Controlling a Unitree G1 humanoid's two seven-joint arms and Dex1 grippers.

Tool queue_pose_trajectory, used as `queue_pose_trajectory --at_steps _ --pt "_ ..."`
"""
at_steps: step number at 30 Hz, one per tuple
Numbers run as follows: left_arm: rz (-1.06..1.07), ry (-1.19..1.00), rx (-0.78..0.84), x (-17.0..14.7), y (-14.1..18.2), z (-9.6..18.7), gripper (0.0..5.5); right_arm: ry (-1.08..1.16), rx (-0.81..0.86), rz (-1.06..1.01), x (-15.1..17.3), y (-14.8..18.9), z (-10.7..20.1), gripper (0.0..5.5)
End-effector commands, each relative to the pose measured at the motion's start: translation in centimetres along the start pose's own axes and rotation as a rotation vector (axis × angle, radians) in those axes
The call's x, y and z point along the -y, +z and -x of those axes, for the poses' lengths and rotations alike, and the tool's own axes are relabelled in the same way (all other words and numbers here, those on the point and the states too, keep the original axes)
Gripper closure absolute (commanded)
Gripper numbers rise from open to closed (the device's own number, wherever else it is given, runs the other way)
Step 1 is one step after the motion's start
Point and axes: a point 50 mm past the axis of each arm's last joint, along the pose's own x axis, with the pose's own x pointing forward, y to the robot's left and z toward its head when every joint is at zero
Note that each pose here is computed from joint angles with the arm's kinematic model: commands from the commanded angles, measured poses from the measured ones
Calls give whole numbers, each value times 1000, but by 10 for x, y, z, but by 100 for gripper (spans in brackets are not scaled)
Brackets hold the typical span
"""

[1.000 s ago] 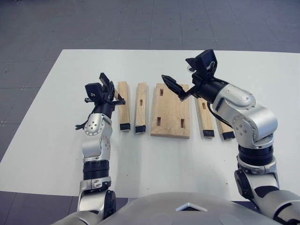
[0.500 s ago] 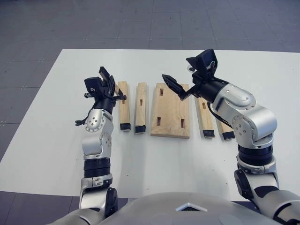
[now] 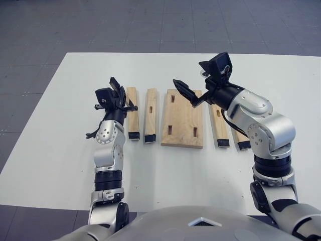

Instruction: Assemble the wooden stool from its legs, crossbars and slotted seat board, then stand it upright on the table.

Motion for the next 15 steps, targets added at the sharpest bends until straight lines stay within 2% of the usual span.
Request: queue_pose_trajectory --at_steps 1,5,8,12,15 --pt "-85 90 -52 -8 -13 9 508 4 15 11 0 5 -1 0" --pt "-269 182 25 0 3 16 508 -3 17 9 1 5 -1 0" --pt "-178 197 -17 6 -3 20 508 -6 19 9 0 5 -1 0" --pt "-35 219 -77 -14 -25 27 508 -9 20 11 0 5 -1 0" --pt "-31 227 -118 -26 -41 35 508 -9 19 12 0 5 0 0"
